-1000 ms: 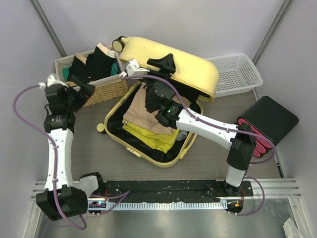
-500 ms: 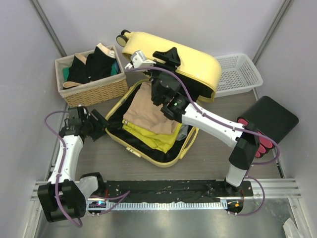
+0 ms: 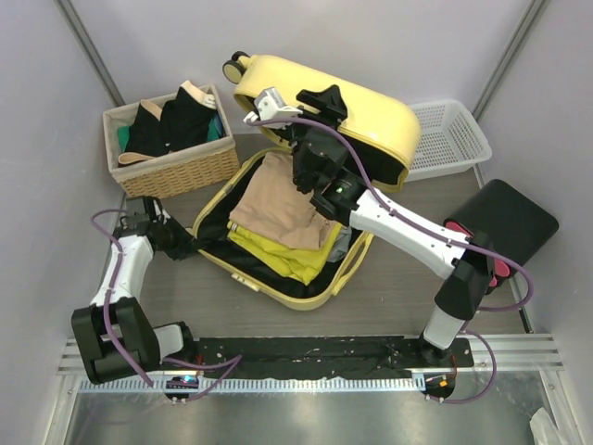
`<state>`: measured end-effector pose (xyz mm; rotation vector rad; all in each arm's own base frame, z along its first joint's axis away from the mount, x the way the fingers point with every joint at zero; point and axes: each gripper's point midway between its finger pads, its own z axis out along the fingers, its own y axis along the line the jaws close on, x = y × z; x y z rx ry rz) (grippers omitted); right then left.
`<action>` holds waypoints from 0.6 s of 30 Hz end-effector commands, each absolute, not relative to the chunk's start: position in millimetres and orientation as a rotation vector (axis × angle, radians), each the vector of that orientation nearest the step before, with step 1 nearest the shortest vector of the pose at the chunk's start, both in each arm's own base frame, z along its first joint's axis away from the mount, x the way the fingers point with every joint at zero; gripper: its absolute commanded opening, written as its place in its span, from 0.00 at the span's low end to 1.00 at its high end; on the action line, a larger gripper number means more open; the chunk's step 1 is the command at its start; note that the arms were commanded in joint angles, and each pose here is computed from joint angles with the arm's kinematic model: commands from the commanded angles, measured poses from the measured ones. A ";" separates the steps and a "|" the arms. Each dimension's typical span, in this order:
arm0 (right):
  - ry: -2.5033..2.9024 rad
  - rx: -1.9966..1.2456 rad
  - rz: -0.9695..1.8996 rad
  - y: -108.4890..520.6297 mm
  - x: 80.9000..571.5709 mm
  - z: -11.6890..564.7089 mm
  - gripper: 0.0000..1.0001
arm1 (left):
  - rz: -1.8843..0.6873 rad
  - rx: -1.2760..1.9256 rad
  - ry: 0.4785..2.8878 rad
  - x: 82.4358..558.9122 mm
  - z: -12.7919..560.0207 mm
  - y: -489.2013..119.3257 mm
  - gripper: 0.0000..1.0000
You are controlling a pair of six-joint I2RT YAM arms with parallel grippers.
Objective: Open, take out, and arrange the luggage
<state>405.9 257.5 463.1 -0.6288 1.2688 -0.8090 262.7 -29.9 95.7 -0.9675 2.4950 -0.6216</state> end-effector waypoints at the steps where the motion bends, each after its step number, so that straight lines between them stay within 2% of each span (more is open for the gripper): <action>1: 1.356 -0.574 -0.796 234.2 404.2 457.1 0.67 | -0.374 -1.041 2.457 274.1 90.1 35.7 0.00; 6: 1.383 -0.576 -0.765 228.9 398.0 459.6 0.66 | -0.257 -1.009 2.452 293.6 111.1 74.2 0.00; 15: 1.433 -0.574 -0.688 212.5 380.3 464.2 0.62 | 0.380 -1.003 2.370 280.4 154.8 172.6 0.00; 18: 1.455 -0.564 -0.644 210.3 375.8 461.1 0.60 | 0.477 -1.042 2.330 278.5 166.6 196.2 0.00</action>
